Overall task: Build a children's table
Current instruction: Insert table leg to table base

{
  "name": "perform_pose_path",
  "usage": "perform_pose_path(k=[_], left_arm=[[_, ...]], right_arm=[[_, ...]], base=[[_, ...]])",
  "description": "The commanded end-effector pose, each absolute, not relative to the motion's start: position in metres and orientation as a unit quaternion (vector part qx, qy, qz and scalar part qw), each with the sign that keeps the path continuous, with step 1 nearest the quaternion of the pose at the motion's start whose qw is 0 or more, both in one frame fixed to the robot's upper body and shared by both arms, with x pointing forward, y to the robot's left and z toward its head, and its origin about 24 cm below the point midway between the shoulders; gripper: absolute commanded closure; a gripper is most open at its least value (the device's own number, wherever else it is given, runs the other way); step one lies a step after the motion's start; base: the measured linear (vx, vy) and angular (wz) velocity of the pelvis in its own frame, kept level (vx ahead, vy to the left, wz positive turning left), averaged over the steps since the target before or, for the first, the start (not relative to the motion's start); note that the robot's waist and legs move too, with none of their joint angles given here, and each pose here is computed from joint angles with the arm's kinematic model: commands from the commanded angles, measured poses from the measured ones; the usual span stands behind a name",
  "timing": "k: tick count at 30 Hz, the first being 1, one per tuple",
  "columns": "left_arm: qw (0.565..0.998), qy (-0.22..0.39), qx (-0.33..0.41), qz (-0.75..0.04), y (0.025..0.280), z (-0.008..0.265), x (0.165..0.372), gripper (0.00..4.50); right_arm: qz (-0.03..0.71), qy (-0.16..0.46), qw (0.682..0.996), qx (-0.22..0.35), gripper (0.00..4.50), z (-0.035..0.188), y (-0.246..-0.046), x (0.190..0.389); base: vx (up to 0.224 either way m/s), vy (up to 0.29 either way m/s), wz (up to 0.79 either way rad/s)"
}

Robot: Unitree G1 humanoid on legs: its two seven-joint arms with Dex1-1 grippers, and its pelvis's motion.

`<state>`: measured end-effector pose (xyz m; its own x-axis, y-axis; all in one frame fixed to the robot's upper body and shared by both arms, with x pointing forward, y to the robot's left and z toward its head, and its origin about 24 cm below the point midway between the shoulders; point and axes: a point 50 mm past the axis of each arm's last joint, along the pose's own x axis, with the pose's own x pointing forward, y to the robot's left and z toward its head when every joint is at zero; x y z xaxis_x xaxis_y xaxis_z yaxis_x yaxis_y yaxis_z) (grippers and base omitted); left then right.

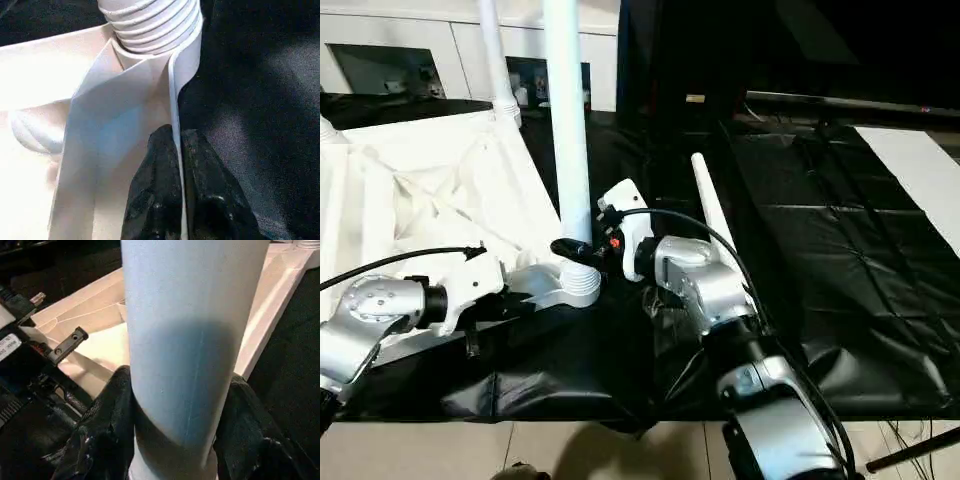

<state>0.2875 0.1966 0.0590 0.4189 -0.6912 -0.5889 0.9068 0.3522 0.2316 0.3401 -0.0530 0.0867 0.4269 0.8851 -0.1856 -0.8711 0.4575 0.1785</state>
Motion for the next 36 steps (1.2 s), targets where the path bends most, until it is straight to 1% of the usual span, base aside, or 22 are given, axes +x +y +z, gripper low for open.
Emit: perform_pose_path(k=[1,4,9,11,14,15,17,19,22,27,29,30,36], left_arm=[[0.801,0.195,0.24,-0.513,0.19,0.052,0.281,4.5],[0.797,0.198,0.245,-0.516,0.19,0.051,0.28,4.5],[0.786,0.217,0.264,-0.516,0.195,0.049,0.279,4.5],[0.785,0.218,0.266,-0.515,0.196,0.048,0.279,4.5],[0.786,0.218,0.264,-0.514,0.197,0.049,0.279,4.5],[0.788,0.217,0.264,-0.513,0.197,0.05,0.279,4.5],[0.789,0.217,0.266,-0.51,0.197,0.05,0.28,4.5],[0.791,0.217,0.265,-0.507,0.197,0.05,0.28,4.5],[0.801,0.214,0.264,-0.494,0.197,0.051,0.284,4.5],[0.81,0.205,0.27,-0.479,0.197,0.053,0.29,4.5],[0.811,0.204,0.27,-0.477,0.197,0.054,0.291,4.5],[0.812,0.203,0.271,-0.476,0.197,0.054,0.293,4.5],[0.811,0.201,0.273,-0.477,0.196,0.055,0.294,4.5]], right_arm=[[0.517,0.14,0.844,0.019,2.65,0.081,-0.056,0.341],[0.522,0.142,0.841,0.019,2.65,0.079,-0.056,0.341],[0.553,0.15,0.819,0.021,2.65,0.077,-0.055,0.336],[0.556,0.152,0.817,0.025,2.65,0.075,-0.055,0.335],[0.531,0.155,0.832,0.046,2.65,0.07,-0.059,0.34],[0.513,0.156,0.842,0.06,2.65,0.067,-0.062,0.342],[0.502,0.158,0.848,0.068,2.65,0.064,-0.064,0.342],[0.498,0.16,0.85,0.07,2.65,0.062,-0.066,0.342],[0.475,0.164,0.86,0.084,2.65,0.051,-0.074,0.338],[0.438,0.147,0.88,0.108,2.65,0.04,-0.087,0.332],[0.432,0.143,0.885,0.101,2.65,0.038,-0.089,0.33],[0.431,0.141,0.887,0.091,2.65,0.035,-0.091,0.325],[0.462,0.134,0.875,0.06,2.66,0.036,-0.084,0.314]], base=[[0.0,0.0,0.0],[0.0,0.0,0.0],[0.0,0.0,0.0],[0.0,0.0,0.0],[0.0,0.0,0.0],[0.0,0.0,0.0],[0.0,0.0,0.0],[0.0,0.0,0.0],[0.0,0.0,0.0],[0.0,0.0,0.0],[0.0,0.0,0.0],[0.0,0.0,0.0],[0.0,0.0,0.0]])
